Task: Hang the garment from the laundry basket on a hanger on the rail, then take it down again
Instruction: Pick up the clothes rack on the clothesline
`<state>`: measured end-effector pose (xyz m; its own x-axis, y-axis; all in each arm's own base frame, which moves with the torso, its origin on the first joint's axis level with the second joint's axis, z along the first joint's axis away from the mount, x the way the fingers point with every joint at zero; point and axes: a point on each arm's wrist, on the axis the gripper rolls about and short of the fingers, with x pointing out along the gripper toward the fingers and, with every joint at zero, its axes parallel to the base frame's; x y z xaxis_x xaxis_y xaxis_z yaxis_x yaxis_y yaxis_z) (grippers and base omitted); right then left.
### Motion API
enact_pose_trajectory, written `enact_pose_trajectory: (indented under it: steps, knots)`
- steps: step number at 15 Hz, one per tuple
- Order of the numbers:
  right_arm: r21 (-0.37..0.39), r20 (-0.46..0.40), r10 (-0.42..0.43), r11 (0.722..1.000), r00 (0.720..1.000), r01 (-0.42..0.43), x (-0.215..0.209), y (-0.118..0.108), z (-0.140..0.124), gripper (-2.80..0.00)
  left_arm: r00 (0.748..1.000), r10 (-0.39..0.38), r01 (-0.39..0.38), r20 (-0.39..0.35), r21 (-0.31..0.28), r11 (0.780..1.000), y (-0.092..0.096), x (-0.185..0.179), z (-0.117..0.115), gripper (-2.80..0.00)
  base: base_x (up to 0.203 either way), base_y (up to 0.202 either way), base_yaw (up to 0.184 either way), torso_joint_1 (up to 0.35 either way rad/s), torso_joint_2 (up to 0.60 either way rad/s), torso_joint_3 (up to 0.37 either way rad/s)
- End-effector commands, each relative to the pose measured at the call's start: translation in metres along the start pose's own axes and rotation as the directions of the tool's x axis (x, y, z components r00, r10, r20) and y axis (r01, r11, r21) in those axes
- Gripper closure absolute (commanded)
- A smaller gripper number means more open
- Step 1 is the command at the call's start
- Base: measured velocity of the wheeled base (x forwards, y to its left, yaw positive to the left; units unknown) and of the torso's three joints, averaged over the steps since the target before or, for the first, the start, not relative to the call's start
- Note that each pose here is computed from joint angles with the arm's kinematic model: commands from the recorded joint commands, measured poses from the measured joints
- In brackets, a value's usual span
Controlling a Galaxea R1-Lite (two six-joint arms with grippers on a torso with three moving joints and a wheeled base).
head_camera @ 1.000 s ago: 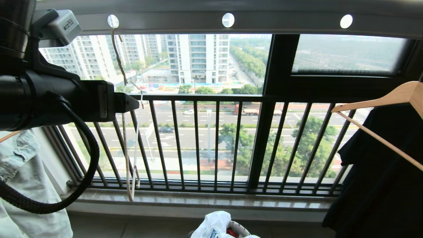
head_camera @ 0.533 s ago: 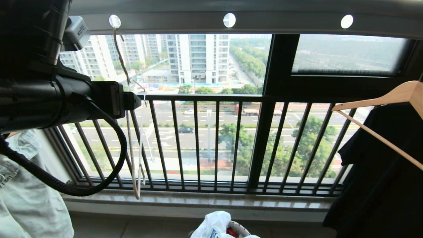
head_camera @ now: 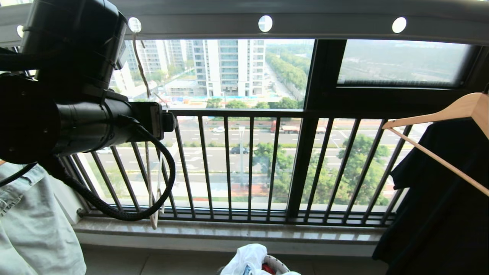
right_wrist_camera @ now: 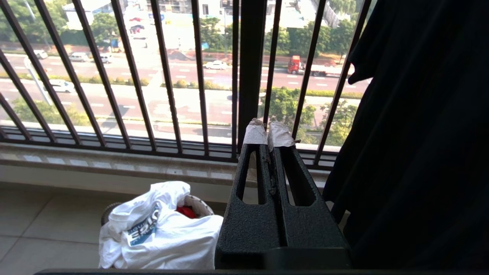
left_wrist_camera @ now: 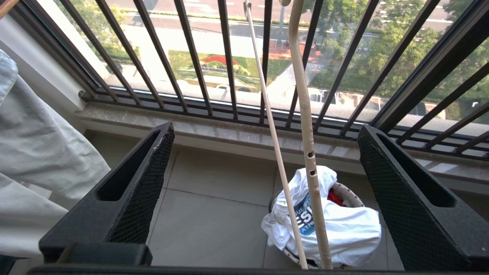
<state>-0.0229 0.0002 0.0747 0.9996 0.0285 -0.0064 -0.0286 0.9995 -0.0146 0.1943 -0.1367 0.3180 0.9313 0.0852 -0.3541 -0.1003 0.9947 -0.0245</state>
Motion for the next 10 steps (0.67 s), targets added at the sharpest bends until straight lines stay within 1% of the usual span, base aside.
enact_pose_trajectory:
  steps: [1,4,6,10]
  knots:
    - [-0.001,-0.001,0.001,1.000,1.000,-0.001,0.0001,0.0000,0.0000,0.00,1.000,0.014,-0.014,-0.010,0.010,1.000,-0.0027,0.0039,-0.0034,-2.80,0.000,0.000,0.000,0.000,0.00,0.000]
    - [0.000,-0.001,0.001,1.000,1.000,-0.001,0.0001,0.0000,0.0000,0.00,0.998,0.054,-0.054,-0.017,0.029,0.998,-0.0059,0.0103,-0.0083,-2.80,0.000,0.000,0.000,0.000,0.00,0.000]
    - [0.001,-0.001,0.001,1.000,1.000,-0.001,0.0001,0.0000,0.0000,0.00,0.998,0.060,-0.060,-0.017,0.011,0.998,-0.0070,0.0118,-0.0087,-2.80,0.000,0.000,0.000,0.000,0.00,0.000]
    - [0.000,-0.001,0.001,1.000,1.000,-0.001,0.0001,0.0000,0.0000,0.00,0.998,0.060,-0.060,-0.015,0.006,0.998,-0.0073,0.0118,-0.0078,-2.80,0.000,0.000,0.000,0.000,0.00,0.000]
